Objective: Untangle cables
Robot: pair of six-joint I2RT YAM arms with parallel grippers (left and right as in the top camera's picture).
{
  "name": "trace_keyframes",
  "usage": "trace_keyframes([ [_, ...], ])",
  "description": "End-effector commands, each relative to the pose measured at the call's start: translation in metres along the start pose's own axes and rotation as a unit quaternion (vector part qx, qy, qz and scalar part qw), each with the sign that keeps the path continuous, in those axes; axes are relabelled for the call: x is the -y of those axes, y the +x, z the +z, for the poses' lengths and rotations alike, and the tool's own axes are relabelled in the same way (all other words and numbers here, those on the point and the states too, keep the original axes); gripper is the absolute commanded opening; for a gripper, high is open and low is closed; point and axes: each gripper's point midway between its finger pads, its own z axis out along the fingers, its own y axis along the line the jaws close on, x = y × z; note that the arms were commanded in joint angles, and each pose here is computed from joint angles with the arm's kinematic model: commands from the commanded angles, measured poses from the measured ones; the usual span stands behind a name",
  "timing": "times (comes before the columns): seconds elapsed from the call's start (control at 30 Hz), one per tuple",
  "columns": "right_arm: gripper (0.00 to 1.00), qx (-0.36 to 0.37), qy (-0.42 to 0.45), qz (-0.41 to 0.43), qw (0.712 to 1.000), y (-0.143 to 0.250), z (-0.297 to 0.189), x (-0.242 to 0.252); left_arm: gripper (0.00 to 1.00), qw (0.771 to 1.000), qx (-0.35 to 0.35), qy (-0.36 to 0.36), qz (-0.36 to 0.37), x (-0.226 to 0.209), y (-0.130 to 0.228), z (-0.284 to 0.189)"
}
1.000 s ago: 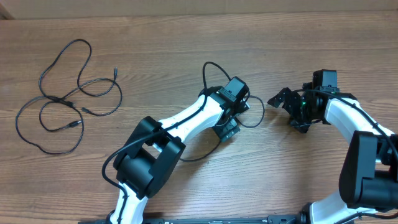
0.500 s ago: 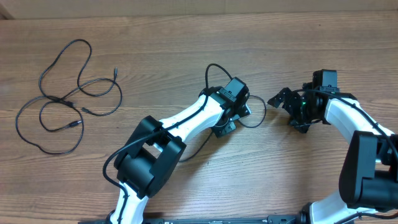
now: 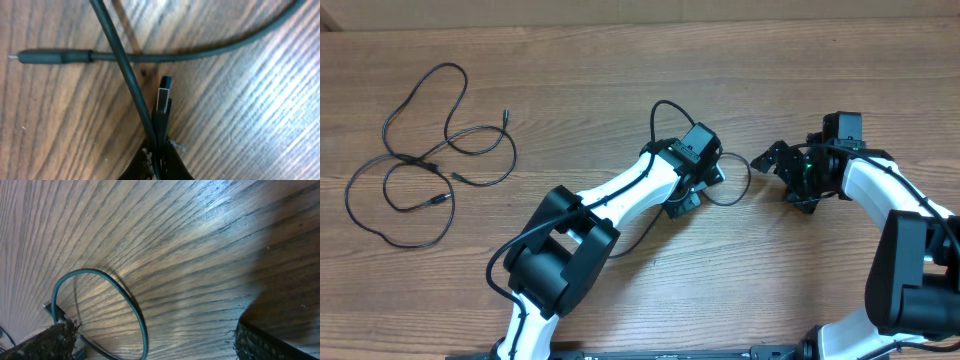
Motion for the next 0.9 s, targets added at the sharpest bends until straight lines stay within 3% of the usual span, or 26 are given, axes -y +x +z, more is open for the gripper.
trace_keyframes([
  [0.0,1.00,0.013,0.009,-0.006,1.000,-0.005,-0.002,0.001,0.04,0.998,-0.066,0.017,-0.016,0.013,0.036,0.044],
  [0.67,1.00,0.013,0.009,-0.006,1.000,-0.005,-0.002,0.001,0.04,0.996,-0.053,0.008,-0.072,0.010,0.029,0.043],
  [0.87,1.00,0.013,0.009,-0.006,1.000,-0.005,-0.002,0.001,0.04,0.994,-0.009,-0.010,-0.108,-0.005,0.002,0.007],
])
